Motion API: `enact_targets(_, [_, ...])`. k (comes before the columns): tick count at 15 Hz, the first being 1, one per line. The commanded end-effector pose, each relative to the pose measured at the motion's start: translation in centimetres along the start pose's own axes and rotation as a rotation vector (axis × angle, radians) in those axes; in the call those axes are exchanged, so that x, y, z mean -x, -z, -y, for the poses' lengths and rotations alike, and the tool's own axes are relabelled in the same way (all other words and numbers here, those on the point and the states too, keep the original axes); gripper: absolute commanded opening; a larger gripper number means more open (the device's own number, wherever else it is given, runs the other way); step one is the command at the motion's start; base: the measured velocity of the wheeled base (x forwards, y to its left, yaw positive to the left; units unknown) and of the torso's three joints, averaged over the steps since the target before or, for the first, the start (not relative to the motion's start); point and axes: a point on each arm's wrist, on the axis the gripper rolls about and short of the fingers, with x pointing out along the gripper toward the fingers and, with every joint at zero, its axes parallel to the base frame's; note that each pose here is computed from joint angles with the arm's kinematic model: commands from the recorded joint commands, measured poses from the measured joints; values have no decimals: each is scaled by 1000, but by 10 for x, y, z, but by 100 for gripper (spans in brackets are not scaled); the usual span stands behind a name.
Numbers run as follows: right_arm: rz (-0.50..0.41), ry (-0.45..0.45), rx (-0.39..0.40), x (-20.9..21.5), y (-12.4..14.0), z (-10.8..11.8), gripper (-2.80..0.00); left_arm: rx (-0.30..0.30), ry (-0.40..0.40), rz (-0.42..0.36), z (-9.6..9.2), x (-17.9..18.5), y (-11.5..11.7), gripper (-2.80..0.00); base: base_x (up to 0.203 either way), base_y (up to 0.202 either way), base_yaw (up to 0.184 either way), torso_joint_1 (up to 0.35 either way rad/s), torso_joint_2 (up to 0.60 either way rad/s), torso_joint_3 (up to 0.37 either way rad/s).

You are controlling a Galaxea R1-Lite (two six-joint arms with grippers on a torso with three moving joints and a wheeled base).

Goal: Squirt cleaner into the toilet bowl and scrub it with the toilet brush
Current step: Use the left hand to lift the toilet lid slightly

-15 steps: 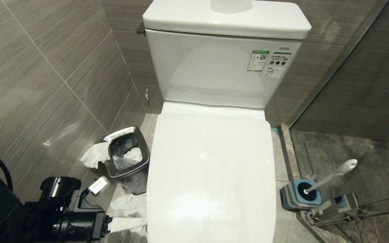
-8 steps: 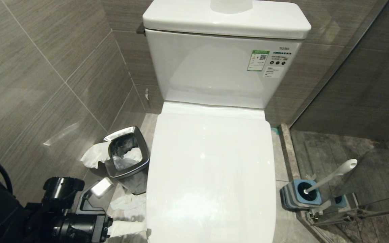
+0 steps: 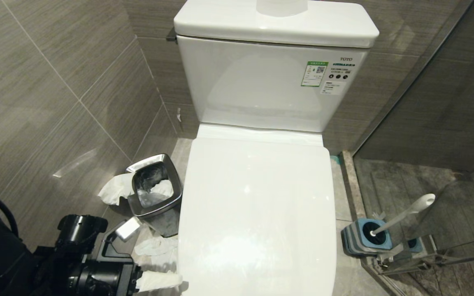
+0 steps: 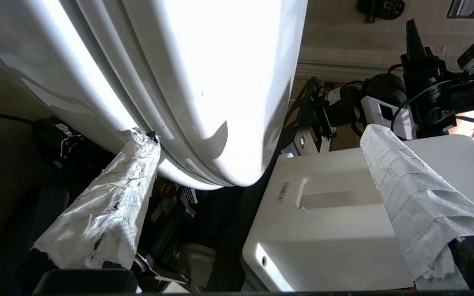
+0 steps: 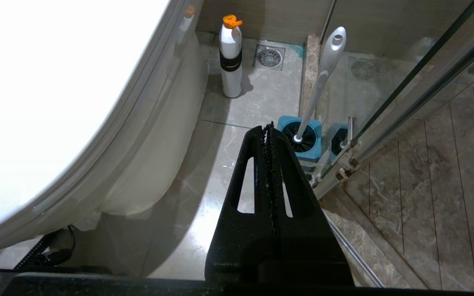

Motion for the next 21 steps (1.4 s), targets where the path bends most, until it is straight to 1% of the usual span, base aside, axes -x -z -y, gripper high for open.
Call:
enact_targets(1, [0,0,-1,0,0,0,-280,-4,4,-1,0,0,0,0,0,0,0,0,0,0])
enact_targets(3, [1,-1,-1,0,0,0,-280,-7,-6,-5,0,-1,1,0,0,0,0,0,0,0])
enact_targets(8, [-1,0,-1,0,0,0,-280,-31,9,-44,5,-12,3,0,0,0,0,0,0,0])
enact_targets(10, [0,0,-1,0,0,0,-280,-43,-2,-59,8,-16,3,0,0,0,0,0,0,0])
enact_targets(15, [-2,0,-1,0,0,0,-280,-58,-35,-58,6,-17,1,0,0,0,0,0,0,0])
enact_targets(18, [0,0,-1,0,0,0,-280,-84,-54,-66,8,-21,0,0,0,0,0,0,0,0])
enact_targets(21, [1,-1,-1,0,0,0,-280,-111,-52,-74,12,-25,0,0,0,0,0,0,0,0])
